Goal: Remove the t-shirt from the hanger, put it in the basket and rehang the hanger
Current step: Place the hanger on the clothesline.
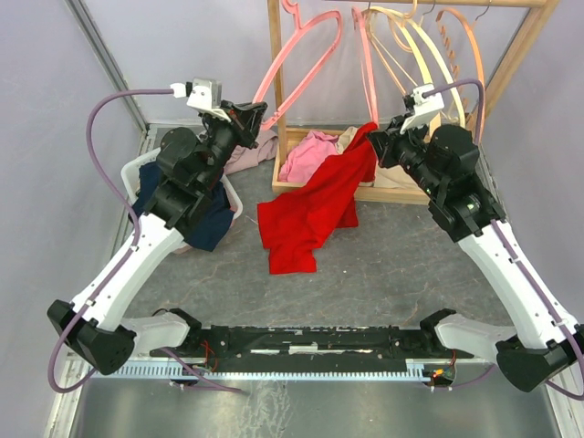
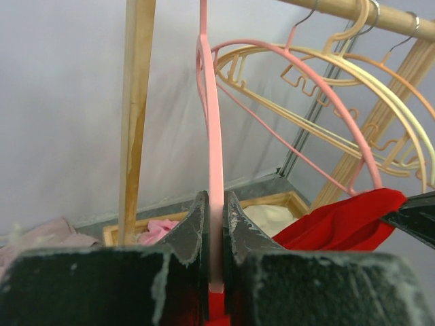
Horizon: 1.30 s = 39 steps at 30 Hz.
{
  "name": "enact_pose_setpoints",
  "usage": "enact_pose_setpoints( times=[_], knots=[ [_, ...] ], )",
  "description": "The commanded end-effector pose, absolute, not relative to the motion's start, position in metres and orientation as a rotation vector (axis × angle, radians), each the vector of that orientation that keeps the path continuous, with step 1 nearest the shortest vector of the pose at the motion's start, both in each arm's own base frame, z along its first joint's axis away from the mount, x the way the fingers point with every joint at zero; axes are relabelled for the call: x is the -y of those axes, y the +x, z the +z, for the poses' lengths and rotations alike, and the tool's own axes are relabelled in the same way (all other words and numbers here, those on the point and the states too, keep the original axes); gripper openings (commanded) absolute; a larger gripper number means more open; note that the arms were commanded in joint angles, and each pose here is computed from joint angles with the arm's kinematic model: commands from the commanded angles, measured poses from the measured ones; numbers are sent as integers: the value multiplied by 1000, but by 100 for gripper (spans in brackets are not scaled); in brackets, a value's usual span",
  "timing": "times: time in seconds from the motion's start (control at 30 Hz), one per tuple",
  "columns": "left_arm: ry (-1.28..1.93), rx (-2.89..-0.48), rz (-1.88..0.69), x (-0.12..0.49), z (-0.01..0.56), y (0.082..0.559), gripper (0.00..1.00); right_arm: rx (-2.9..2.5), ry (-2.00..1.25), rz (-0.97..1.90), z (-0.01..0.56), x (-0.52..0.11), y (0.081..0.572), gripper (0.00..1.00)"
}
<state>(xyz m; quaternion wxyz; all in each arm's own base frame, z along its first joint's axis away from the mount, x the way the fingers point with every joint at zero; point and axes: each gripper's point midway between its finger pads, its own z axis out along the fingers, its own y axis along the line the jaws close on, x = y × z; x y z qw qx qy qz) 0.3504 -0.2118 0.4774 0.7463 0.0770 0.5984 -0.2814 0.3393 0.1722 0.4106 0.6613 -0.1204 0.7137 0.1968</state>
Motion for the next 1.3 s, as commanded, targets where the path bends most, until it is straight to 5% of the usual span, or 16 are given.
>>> enact_pose_setpoints(
  times=[0.0, 0.4, 0.43, 0.5, 0.67, 0.93, 1.27],
  knots=[
    [139, -1236, -568, 200, 508, 351, 3, -1541, -264, 476, 433, -172, 329, 1],
    [137, -1339, -557, 205, 484, 361, 7, -1552, -276, 495, 430, -178, 329, 1],
    [140, -1352, -559, 205, 480, 360, 16, -1555, -278, 497, 429, -179, 329, 1],
    [137, -1367, -567, 204, 474, 358, 49, -1558, -282, 500, 428, -181, 329, 1],
    [128, -1343, -595, 195, 474, 337, 97, -1560, -294, 505, 429, -187, 327, 1],
    [161, -1224, -684, 176, 483, 279, 99, -1529, -320, 522, 444, -196, 317, 1],
    [229, -1348, -822, 203, 390, 272, 99, -1352, -333, 631, 521, -202, 290, 1]
  ],
)
